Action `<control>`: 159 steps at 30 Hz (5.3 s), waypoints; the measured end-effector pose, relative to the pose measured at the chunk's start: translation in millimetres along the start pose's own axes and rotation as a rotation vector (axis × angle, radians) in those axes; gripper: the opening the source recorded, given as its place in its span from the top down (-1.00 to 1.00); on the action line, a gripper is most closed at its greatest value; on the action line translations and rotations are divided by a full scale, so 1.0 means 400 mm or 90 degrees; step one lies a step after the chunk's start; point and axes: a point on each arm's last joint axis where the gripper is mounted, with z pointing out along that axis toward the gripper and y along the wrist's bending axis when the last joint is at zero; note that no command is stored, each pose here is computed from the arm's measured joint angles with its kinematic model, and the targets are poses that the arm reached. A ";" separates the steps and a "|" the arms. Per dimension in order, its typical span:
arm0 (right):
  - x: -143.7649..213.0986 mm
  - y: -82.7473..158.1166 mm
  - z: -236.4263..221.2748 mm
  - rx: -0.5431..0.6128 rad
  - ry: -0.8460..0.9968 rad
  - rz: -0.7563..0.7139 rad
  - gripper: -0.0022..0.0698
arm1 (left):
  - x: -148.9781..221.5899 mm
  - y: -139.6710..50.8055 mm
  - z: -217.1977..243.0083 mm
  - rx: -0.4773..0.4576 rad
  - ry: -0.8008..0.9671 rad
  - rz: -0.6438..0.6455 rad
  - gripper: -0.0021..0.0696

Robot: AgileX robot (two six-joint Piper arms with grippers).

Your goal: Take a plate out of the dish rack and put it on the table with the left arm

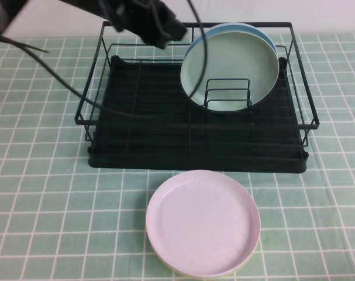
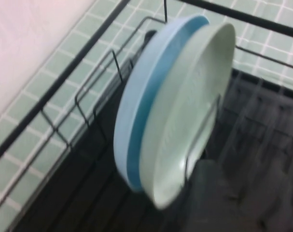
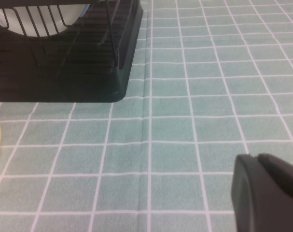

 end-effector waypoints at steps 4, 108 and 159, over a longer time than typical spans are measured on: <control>0.000 0.000 0.000 0.000 0.000 0.000 0.99 | -0.008 -0.012 0.084 -0.013 -0.011 0.024 -0.23; 0.000 0.000 0.000 0.000 0.000 0.000 0.99 | 0.359 -0.299 0.082 0.198 0.209 -0.449 0.82; 0.000 0.000 0.000 0.000 0.000 0.000 0.99 | 0.365 -0.469 -0.422 -0.303 0.025 -0.238 0.94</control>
